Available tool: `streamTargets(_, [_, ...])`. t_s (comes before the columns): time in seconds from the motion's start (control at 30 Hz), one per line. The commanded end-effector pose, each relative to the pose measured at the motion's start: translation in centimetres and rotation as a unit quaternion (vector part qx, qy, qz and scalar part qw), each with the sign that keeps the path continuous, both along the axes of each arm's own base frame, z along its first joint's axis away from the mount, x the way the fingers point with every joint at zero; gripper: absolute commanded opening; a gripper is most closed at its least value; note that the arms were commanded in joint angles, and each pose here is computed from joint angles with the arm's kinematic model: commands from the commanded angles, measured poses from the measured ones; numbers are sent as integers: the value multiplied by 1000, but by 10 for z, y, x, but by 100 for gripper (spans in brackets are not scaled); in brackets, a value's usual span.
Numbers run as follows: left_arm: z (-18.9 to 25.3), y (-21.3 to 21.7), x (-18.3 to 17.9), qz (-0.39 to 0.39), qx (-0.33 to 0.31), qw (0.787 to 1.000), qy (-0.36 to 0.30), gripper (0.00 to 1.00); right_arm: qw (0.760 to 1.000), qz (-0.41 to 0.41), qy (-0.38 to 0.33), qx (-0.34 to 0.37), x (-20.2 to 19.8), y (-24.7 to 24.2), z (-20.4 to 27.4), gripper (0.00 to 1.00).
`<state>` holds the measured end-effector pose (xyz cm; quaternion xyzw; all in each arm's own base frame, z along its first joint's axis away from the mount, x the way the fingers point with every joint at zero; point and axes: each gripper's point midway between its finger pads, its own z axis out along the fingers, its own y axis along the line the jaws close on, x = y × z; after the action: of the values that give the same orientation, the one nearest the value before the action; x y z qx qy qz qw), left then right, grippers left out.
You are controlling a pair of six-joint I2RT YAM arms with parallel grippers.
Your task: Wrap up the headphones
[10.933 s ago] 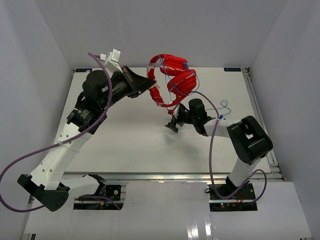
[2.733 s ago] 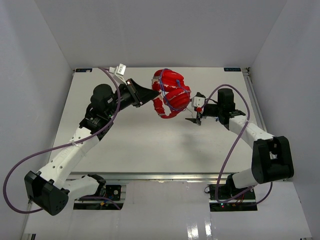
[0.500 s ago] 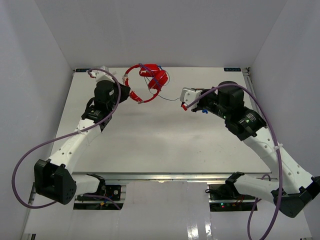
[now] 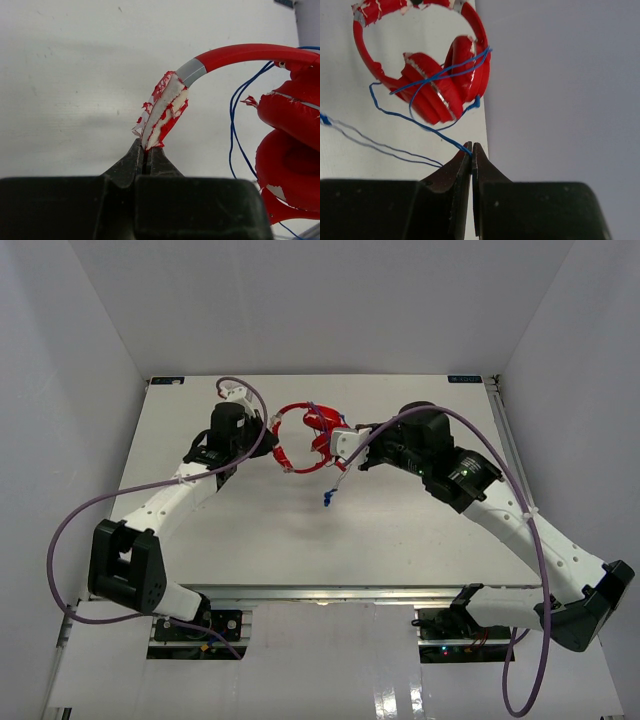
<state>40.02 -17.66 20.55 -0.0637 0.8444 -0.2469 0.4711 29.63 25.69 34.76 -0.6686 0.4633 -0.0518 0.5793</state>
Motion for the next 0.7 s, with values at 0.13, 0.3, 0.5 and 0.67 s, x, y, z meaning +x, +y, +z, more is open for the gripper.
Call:
streamTargets(0.13, [-18,-44,-23,-192,8,981,25,0,995,-32,-69,-70,19,2,-18,8])
streamTargets(0.3, [-35,-37,-33,-221,51,974,23,0,994,-18,-59,-95,17,2,-34,8])
streamTargets(0.5, [-39,-23,-26,-191,86,978,19,0,993,85,23,-78,-18,26,-50,8])
streamTargets(0.67, [-45,-20,-22,-188,106,976,22,0,994,79,18,-75,-14,25,-41,9])
